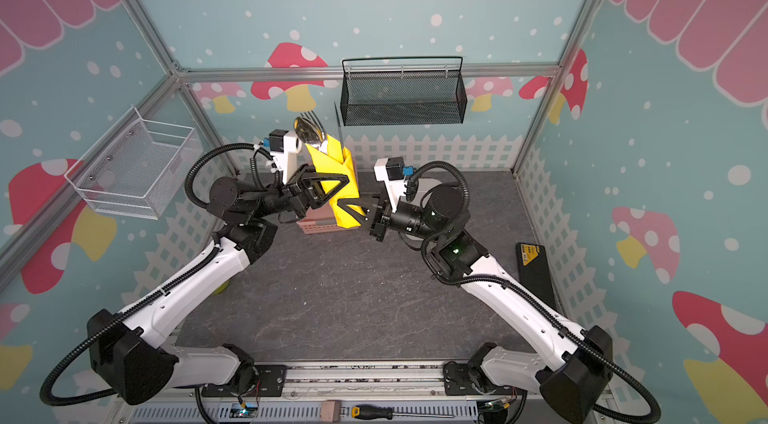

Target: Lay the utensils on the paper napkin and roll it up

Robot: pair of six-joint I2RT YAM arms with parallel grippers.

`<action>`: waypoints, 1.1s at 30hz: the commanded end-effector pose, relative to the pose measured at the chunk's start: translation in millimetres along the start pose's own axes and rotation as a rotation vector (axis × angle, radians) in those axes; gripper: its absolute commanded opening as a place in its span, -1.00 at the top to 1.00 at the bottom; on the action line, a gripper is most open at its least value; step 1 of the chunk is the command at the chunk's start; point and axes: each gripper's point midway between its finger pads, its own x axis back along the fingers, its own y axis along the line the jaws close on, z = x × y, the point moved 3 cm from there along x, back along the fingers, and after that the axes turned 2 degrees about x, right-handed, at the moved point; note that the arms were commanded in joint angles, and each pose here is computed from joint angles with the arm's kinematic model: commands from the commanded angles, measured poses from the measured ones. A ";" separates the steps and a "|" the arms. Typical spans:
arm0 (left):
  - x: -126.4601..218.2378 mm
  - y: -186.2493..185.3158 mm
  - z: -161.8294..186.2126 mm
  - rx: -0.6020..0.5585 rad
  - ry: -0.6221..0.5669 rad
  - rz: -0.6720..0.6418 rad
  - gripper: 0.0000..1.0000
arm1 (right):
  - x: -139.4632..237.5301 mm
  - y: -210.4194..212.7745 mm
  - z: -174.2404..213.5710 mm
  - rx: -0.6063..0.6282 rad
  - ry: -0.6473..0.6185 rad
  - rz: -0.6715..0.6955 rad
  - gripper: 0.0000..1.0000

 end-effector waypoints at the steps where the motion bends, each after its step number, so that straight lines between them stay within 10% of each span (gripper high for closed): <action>1: 11.1 -8.9 -11.2 -0.014 -0.048 -0.062 0.50 | 7.1 10.2 -12.3 0.086 -0.043 0.003 0.89; 9: 22.8 -16.9 -5.9 -0.057 0.002 -0.132 -0.32 | 10.4 15.5 -17.3 0.094 -0.054 -0.006 0.91; 16: 17.6 -17.4 3.3 -0.002 0.026 -0.028 -0.48 | 10.2 23.5 -21.1 0.098 -0.074 -0.064 0.91; 24: -1.9 -29.0 4.4 0.012 0.038 0.142 -0.41 | 6.0 32.0 -18.3 0.088 -0.074 -0.161 0.90; 33: -7.6 -32.4 6.6 0.000 0.061 0.180 0.24 | 6.1 27.2 -16.0 0.079 -0.073 -0.130 0.90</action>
